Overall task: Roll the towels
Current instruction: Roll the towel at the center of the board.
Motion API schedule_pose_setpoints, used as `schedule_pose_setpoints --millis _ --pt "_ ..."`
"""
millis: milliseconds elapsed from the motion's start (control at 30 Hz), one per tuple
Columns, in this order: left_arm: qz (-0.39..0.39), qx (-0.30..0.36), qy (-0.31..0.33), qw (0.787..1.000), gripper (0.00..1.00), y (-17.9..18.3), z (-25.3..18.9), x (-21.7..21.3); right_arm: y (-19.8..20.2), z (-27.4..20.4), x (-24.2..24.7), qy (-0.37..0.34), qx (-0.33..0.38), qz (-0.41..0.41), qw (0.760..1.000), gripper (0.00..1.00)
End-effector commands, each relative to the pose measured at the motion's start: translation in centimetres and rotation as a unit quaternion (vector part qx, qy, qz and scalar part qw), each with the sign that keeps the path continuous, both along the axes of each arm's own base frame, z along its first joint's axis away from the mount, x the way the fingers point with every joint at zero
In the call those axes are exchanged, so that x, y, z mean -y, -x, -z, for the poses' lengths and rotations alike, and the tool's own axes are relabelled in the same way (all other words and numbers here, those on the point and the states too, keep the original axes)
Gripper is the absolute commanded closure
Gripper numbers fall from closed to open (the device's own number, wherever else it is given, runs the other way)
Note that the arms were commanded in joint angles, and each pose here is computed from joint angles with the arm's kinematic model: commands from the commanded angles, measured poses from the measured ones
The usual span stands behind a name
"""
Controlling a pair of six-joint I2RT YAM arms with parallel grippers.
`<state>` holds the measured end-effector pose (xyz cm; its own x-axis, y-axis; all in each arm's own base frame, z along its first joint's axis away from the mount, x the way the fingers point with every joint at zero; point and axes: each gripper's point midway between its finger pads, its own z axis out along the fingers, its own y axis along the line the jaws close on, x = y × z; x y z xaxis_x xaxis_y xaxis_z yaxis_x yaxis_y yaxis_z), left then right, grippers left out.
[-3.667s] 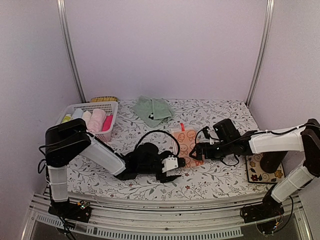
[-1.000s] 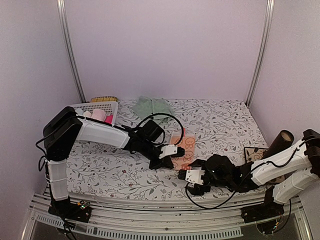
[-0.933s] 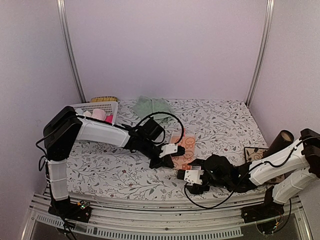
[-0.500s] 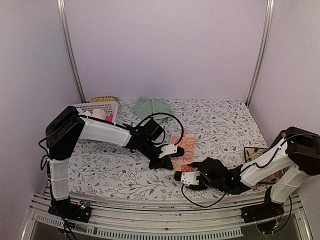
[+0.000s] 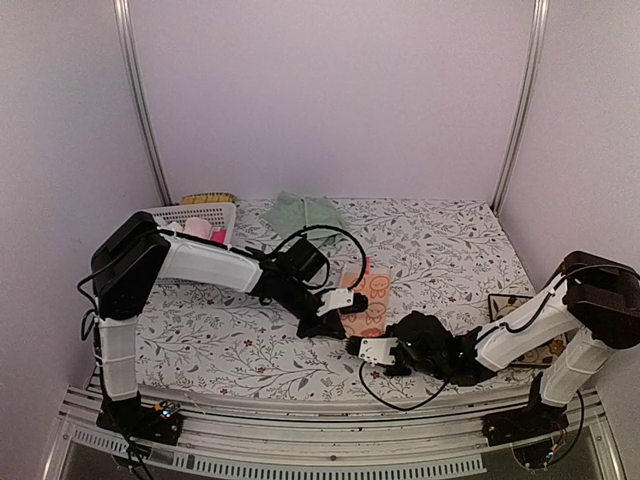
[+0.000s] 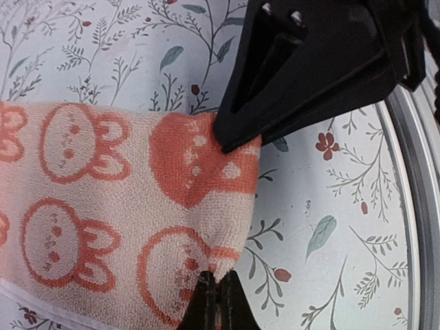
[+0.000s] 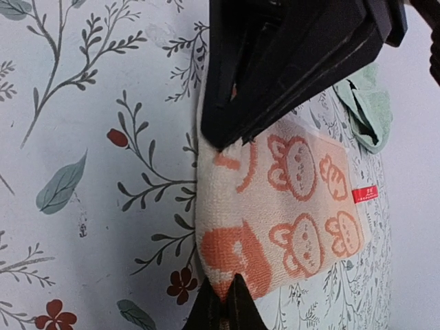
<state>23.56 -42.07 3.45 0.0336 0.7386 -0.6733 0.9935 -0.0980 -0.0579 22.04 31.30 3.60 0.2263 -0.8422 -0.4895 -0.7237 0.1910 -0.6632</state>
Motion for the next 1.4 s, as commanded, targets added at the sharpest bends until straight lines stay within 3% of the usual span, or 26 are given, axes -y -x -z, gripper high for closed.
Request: schedule_pose_setpoints --millis 0,200,300,667,967,1367 --pt "-0.005 -0.005 -0.002 1.000 0.93 -0.6 0.3 -0.5 -0.1 0.1 -0.8 -0.010 -0.028 0.005 1.000 0.97" --pt "-0.033 0.055 0.019 0.998 0.44 -1.7 -1.8 -1.3 0.4 -0.4 -1.1 -0.028 -0.083 0.015 0.996 0.98" --pt "-0.049 0.090 0.036 0.994 0.35 -2.3 -3.5 -1.7 0.9 -0.9 -1.4 -0.045 -0.120 0.015 0.992 0.98" --pt "-0.081 0.179 0.083 0.977 0.31 -3.6 -6.7 -2.7 0.0 -0.3 -1.5 -0.074 -0.261 0.106 0.957 0.98" --pt "-0.122 0.256 0.127 0.951 0.31 -4.7 -8.9 -4.1 -0.2 -2.1 -2.2 -0.110 -0.309 0.111 0.938 0.98" --pt "-0.103 0.233 0.141 0.957 0.30 -3.9 -7.9 -3.4 -1.1 -0.9 -1.7 -0.157 -0.400 0.202 0.880 0.98"
